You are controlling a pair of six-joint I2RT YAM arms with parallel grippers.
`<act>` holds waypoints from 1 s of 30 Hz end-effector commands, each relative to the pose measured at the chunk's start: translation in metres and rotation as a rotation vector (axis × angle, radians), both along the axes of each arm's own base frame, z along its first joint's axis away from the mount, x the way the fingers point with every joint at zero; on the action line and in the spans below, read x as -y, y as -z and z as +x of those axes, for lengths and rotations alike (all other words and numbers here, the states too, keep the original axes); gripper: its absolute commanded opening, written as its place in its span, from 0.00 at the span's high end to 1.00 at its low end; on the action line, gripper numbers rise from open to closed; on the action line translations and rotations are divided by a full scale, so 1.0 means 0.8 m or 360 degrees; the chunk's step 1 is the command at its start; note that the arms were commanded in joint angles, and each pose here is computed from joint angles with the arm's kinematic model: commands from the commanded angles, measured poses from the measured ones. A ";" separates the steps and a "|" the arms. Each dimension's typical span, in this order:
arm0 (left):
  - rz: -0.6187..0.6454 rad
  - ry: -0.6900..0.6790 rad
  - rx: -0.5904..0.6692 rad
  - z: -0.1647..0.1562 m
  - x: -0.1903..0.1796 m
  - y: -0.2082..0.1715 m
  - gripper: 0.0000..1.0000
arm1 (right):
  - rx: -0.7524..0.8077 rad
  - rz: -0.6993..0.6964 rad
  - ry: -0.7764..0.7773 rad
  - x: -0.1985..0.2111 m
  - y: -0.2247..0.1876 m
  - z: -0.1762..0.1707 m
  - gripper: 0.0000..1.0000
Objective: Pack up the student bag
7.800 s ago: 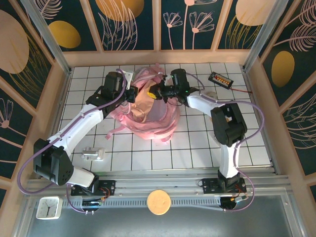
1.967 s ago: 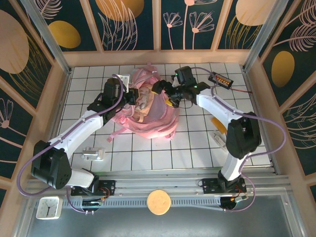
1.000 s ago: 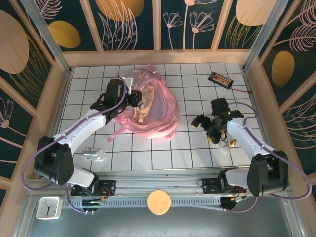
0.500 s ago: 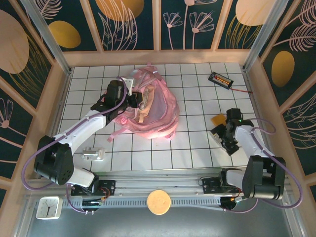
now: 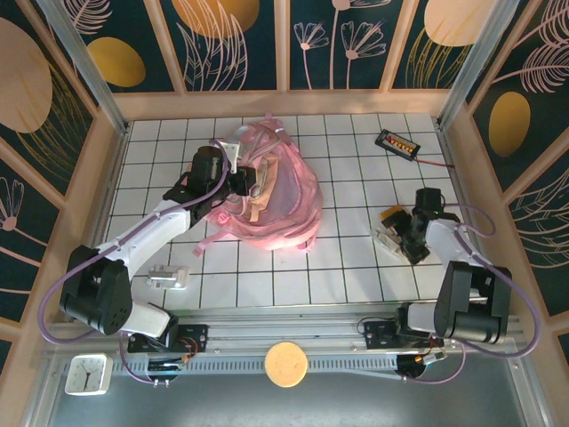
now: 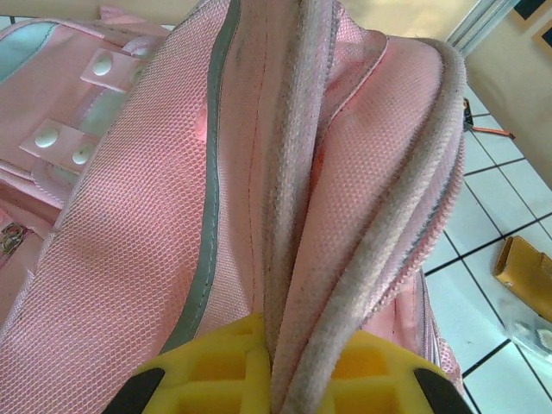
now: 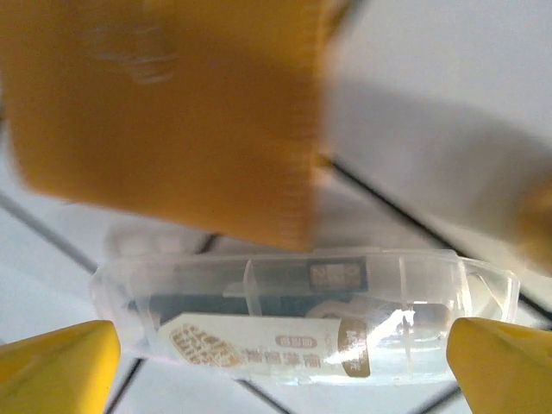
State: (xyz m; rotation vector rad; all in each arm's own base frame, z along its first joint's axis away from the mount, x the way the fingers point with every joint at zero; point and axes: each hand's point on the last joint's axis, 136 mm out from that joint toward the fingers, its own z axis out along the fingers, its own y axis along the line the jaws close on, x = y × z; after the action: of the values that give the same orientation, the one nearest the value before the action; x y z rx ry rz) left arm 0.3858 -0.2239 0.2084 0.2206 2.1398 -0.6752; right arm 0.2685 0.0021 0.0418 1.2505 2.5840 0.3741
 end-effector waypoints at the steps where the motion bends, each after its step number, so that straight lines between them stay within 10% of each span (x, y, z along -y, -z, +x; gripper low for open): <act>1: -0.0081 0.0048 0.0153 0.000 0.009 -0.041 1.00 | 0.0099 0.0262 -0.0237 -0.086 0.000 0.032 0.01; 6: -0.0087 0.0047 0.0150 0.003 0.011 -0.042 1.00 | 0.0072 0.0404 -0.0470 -0.182 -0.016 0.044 0.01; 13: -0.0092 0.0067 0.0139 0.003 0.014 -0.041 1.00 | 0.0051 0.0057 -0.0608 -0.165 -0.063 0.048 0.01; 21: -0.0097 0.0013 0.0143 -0.005 0.003 -0.060 0.40 | 0.0385 0.0165 -0.1319 -0.303 -0.133 0.061 0.01; 30: -0.0026 -0.0572 -0.0163 -0.026 -0.118 -0.028 0.36 | 0.0473 0.0311 -0.1502 -0.399 -0.132 0.053 0.01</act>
State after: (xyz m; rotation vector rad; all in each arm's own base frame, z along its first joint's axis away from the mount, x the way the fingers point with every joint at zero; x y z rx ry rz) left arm 0.3719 -0.1789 0.2558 0.0425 2.0990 -0.5972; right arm 0.3076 0.3084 0.1468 -0.0818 2.7348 0.8526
